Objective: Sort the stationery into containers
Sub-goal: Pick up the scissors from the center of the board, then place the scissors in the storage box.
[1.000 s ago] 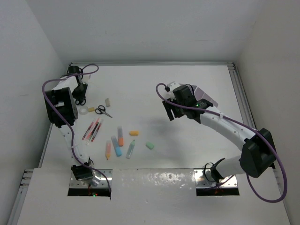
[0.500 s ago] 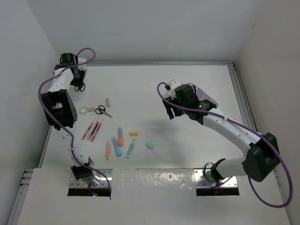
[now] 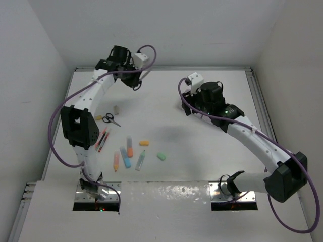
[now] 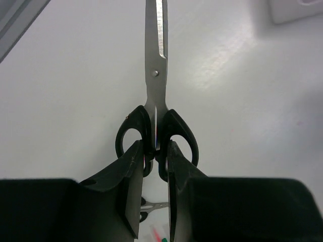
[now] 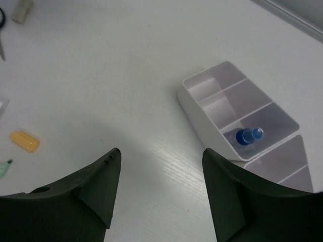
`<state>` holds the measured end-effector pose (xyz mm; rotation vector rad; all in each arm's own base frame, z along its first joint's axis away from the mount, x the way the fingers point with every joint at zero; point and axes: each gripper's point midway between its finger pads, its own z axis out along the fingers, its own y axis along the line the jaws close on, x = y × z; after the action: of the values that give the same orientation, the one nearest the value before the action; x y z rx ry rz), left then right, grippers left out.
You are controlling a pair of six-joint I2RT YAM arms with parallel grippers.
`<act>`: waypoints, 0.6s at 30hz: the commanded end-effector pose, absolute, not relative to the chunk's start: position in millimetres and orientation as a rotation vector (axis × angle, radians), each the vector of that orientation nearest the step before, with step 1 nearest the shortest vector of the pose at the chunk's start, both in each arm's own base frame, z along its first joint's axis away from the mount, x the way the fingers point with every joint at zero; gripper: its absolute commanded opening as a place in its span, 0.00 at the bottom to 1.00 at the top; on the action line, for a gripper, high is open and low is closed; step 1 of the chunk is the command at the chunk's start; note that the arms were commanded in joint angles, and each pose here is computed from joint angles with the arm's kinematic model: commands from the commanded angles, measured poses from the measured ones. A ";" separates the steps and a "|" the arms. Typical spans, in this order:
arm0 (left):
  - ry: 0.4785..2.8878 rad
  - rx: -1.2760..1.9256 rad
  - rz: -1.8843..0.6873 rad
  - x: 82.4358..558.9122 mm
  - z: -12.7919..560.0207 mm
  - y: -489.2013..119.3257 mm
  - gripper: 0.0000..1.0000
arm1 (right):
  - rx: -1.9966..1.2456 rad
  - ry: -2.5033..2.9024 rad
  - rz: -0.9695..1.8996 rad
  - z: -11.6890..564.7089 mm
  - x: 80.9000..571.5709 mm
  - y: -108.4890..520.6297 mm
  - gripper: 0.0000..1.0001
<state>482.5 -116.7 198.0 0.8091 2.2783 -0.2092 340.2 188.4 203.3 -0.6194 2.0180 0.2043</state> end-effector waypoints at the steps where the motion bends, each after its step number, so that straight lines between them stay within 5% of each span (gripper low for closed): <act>1: 2.063 0.994 -0.260 452.0 251.2 -162.0 0.00 | -0.511 1.767 0.337 292.8 367.4 202.6 0.63; 5: 2.057 1.220 -0.192 427.9 230.2 -189.0 0.00 | -0.586 1.675 0.344 315.7 377.9 210.5 0.63; 11: 1.954 1.486 -0.195 398.1 227.1 -210.5 0.00 | -1.047 1.517 0.212 296.0 363.8 206.9 0.78; 18: 1.753 1.726 0.309 400.0 221.5 -179.2 0.00 | -0.940 1.612 0.345 314.7 364.4 171.3 0.79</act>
<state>387.6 -198.5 184.0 1.6476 1.9624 0.0017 371.6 172.0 284.3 -0.9176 1.6864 0.2686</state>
